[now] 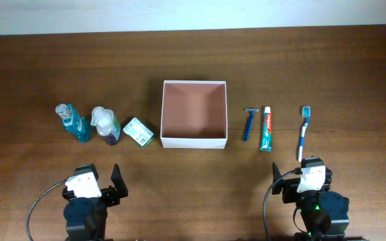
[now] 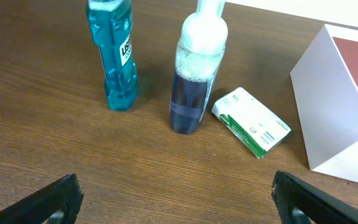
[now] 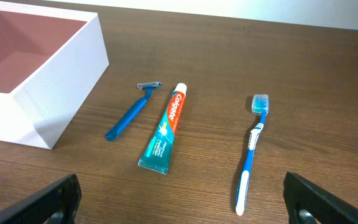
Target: Pack container
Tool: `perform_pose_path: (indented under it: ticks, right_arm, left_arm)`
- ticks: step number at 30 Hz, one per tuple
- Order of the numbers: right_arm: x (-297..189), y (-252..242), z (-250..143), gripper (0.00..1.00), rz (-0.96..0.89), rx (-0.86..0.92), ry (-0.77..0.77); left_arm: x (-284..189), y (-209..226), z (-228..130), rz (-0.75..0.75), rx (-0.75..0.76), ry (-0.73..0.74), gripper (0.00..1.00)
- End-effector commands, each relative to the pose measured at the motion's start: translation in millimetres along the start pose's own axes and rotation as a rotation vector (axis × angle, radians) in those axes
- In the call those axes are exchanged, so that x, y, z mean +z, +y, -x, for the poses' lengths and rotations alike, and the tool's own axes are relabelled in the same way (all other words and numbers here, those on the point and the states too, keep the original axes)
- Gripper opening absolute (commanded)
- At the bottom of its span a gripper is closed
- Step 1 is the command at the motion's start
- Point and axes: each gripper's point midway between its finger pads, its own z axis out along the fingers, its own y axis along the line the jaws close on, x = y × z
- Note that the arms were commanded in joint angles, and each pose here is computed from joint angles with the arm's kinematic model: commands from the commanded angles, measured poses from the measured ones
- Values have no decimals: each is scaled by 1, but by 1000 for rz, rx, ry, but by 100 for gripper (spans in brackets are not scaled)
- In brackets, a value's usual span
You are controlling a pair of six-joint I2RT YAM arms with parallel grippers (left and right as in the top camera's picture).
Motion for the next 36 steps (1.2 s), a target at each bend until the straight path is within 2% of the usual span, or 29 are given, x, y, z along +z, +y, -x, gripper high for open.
perform_pose_path:
  ticks: [1, 22, 25, 29, 32, 36]
  right_arm:
    - [0, 0, -1, 99, 2, 10, -4]
    - [0, 0, -1, 99, 2, 10, -4]
    - [0, 0, -1, 99, 2, 10, -4]
    - [0, 0, -1, 99, 2, 10, -4]
    - [0, 0, -1, 99, 2, 10, -4]
    - [0, 0, -1, 99, 2, 10, -4]
  left_arm:
    - [0, -4, -1, -20, 3, -5, 99]
    - [0, -5, 1, -27, 3, -12, 99]
    - [0, -10, 3, -56, 3, -17, 99]
    - [-4, -33, 6, -190, 5, -22, 99]
    - [-13, -48, 19, -271, 9, -45, 100]
    - [-37, -56, 63, -296, 5, -105, 100]
